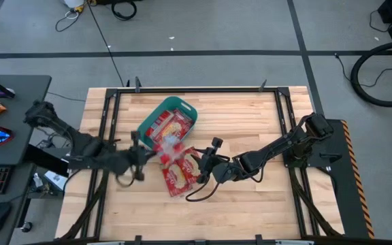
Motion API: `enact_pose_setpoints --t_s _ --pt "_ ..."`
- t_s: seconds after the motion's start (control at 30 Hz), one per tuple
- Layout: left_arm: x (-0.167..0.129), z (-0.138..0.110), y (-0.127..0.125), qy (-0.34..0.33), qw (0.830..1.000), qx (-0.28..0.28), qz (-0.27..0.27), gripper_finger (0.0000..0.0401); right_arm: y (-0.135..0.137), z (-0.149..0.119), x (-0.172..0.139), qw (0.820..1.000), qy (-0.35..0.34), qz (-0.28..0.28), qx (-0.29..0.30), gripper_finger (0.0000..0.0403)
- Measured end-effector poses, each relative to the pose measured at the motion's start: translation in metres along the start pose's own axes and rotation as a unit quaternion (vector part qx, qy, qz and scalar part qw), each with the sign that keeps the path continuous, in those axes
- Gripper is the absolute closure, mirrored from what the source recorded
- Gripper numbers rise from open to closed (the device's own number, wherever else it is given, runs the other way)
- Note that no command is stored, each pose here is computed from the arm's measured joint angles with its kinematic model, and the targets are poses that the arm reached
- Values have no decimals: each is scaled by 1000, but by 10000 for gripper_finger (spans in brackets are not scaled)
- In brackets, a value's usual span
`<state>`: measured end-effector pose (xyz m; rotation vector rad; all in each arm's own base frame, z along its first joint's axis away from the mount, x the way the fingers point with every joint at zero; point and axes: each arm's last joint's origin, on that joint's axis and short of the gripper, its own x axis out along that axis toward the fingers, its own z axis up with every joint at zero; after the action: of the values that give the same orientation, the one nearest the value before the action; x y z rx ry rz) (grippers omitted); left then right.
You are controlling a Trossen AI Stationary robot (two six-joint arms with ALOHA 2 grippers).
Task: Sort popcorn bags into baskets
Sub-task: Put the red popcorn bag into the blue bin
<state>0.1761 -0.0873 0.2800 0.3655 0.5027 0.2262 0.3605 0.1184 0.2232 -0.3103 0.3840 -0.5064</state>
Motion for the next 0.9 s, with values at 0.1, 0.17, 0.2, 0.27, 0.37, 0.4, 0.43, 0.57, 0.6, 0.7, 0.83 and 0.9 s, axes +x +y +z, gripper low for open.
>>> enact_pose_setpoints --t_s 0.1,0.17,0.2,0.27,0.37,0.4,0.43,0.57,0.6,0.7,0.83,0.9 --pt "11 6 23 33 997 -68 6 398 0 0 0 1000 0 -1 -1 288" --pt "18 5 37 54 992 -118 9 398 1 0 -1 1000 1 1 -4 288" --pt "23 3 44 66 988 -139 7 398 1 0 -2 1000 1 2 -6 288" --pt "34 -3 56 99 981 -167 19 398 2 0 -2 1000 0 2 -9 288" --pt "47 -13 73 143 970 -190 60 398 2 -1 -2 1000 1 2 -10 288" --pt "51 -16 77 152 966 -195 73 397 2 -1 -2 1000 1 2 -10 288" --pt "56 -19 82 164 963 -198 85 397 2 -1 -2 1000 1 2 -10 288" --pt "71 -29 95 201 952 -214 88 396 2 0 -2 1000 1 2 -10 288" --pt "73 -31 97 209 949 -222 77 394 2 -1 -2 1000 1 2 -10 288" --pt "79 -34 100 217 945 -238 60 373 2 -1 -2 1000 1 2 -11 288" --pt "77 -31 103 214 949 -226 59 322 2 -1 -2 1000 3 2 -12 288" --pt "74 -23 104 210 953 -212 47 296 2 -1 -2 1000 3 3 -12 288"
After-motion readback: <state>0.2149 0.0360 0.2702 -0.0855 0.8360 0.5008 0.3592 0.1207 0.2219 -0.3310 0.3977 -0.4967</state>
